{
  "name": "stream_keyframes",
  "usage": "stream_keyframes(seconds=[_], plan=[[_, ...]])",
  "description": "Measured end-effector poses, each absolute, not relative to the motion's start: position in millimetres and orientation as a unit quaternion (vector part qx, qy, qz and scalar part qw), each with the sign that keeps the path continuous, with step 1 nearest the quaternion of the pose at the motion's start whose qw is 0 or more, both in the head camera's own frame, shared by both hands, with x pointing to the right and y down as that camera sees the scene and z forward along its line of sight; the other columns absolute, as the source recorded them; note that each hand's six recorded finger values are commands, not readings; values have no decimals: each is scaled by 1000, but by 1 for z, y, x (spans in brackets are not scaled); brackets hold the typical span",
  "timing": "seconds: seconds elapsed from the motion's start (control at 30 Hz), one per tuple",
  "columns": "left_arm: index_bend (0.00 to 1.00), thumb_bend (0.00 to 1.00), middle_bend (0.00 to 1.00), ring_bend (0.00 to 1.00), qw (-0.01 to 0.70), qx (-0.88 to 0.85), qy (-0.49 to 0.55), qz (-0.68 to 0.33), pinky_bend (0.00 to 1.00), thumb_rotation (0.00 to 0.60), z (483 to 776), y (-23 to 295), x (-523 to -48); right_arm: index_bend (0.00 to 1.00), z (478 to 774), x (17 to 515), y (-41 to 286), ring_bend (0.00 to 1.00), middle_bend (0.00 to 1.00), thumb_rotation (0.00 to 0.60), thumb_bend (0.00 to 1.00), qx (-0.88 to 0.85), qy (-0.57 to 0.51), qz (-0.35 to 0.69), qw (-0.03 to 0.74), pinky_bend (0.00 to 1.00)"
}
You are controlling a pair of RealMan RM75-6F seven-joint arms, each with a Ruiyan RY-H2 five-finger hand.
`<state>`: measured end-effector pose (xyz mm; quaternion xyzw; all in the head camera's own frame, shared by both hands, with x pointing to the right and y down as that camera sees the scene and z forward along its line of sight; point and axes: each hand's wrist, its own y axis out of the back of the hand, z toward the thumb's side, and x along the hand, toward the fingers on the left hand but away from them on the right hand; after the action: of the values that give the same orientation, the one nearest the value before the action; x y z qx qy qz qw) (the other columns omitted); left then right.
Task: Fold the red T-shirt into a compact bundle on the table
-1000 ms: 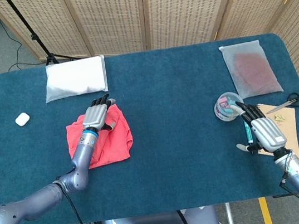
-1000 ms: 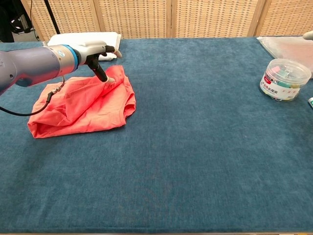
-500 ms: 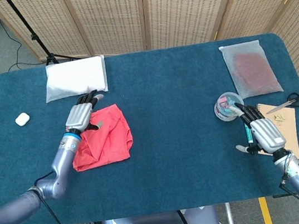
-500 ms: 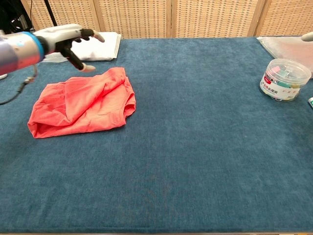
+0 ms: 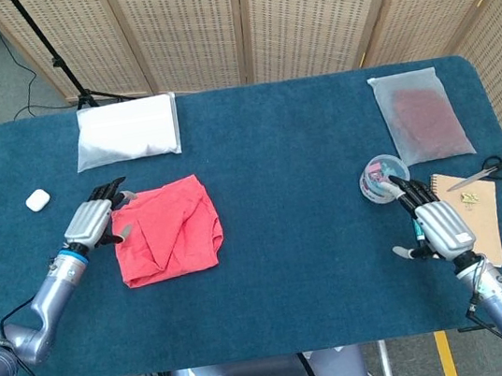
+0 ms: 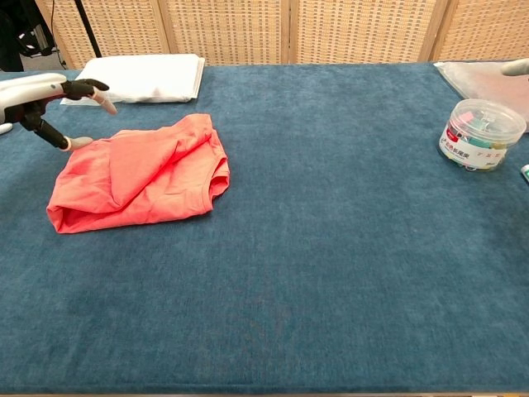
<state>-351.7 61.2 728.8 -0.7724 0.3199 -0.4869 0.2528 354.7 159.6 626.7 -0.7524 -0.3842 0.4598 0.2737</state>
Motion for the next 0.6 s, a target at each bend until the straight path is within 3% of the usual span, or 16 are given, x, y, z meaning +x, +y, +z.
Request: stream_keyframes(seconds=[0.6], plan=[[300,392,0,0,263,-771,311,-490,0,600,762,68,-332,0,627,358,157,0,0,600,1,-750,-389,462,271,0]])
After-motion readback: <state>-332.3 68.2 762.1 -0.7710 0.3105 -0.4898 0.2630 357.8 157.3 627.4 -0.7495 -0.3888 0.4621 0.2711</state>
